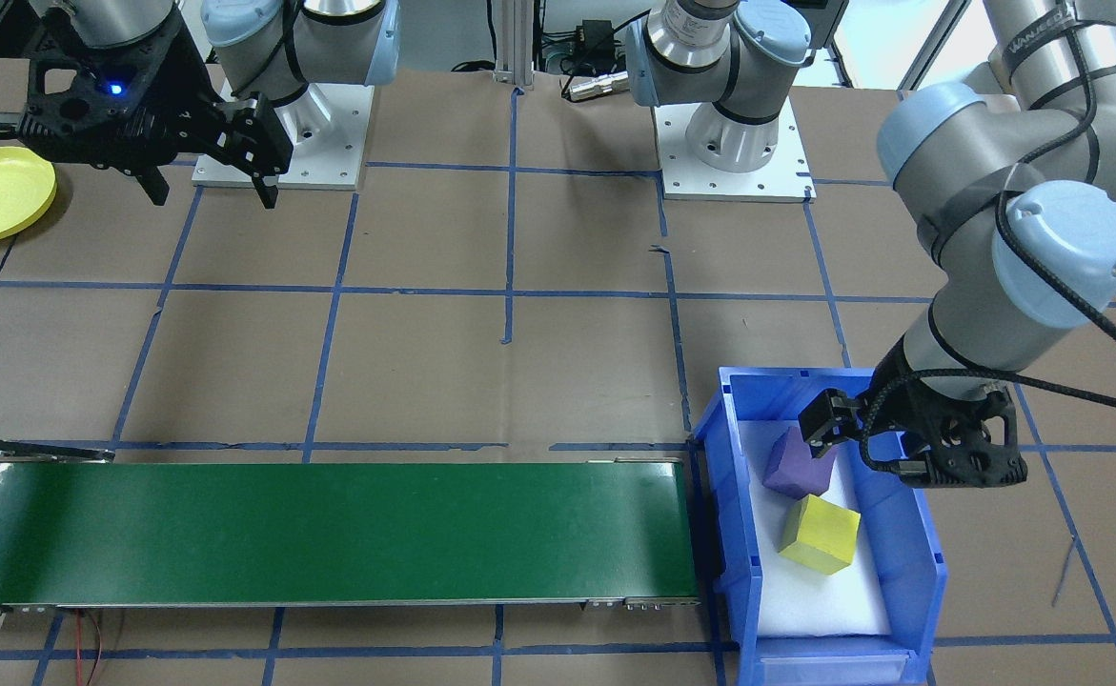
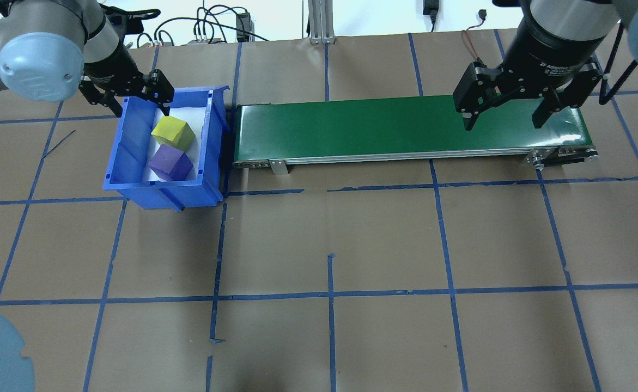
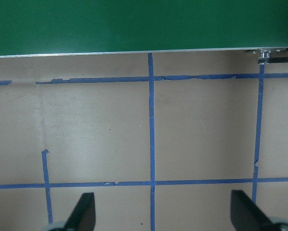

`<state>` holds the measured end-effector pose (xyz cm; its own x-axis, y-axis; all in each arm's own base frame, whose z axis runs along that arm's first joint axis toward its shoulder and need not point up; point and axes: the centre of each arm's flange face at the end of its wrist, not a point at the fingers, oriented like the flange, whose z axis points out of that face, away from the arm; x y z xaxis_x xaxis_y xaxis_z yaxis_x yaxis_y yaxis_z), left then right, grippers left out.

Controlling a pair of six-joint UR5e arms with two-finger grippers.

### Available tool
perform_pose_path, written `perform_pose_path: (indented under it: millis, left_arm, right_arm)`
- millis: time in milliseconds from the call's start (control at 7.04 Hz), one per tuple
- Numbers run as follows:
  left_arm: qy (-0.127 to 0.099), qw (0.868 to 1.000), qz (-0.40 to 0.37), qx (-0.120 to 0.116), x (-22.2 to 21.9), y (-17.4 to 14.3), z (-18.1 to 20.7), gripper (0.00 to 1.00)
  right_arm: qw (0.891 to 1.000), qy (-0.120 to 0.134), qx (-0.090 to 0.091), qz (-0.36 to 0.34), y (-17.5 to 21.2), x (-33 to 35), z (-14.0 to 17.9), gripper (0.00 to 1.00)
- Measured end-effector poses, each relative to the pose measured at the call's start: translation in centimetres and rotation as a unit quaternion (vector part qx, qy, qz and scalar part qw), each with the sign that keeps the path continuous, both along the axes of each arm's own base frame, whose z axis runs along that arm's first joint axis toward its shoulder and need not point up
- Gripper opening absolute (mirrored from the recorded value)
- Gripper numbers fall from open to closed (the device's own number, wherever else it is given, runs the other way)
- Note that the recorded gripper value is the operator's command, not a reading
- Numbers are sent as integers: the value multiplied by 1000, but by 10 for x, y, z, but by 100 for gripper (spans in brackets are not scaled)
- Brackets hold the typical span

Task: Move block left to right into plate

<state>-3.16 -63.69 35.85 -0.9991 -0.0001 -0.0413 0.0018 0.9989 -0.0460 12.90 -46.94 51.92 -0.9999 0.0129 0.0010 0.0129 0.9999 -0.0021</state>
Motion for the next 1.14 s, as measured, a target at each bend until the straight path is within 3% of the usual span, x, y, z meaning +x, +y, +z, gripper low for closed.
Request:
perform_pose_path:
  millis: [426, 711, 1137]
  left_arm:
    - [4, 1000, -11, -21, 6, -26, -47, 100]
    - [12, 997, -74, -34, 5, -38, -69, 100]
    - [2, 982, -186, -32, 7, -41, -84, 100]
  right_arm:
    - [1000, 0, 0, 0, 0, 0, 0, 100]
    - [1000, 0, 0, 0, 0, 0, 0, 100]
    - [1000, 0, 0, 0, 0, 0, 0, 100]
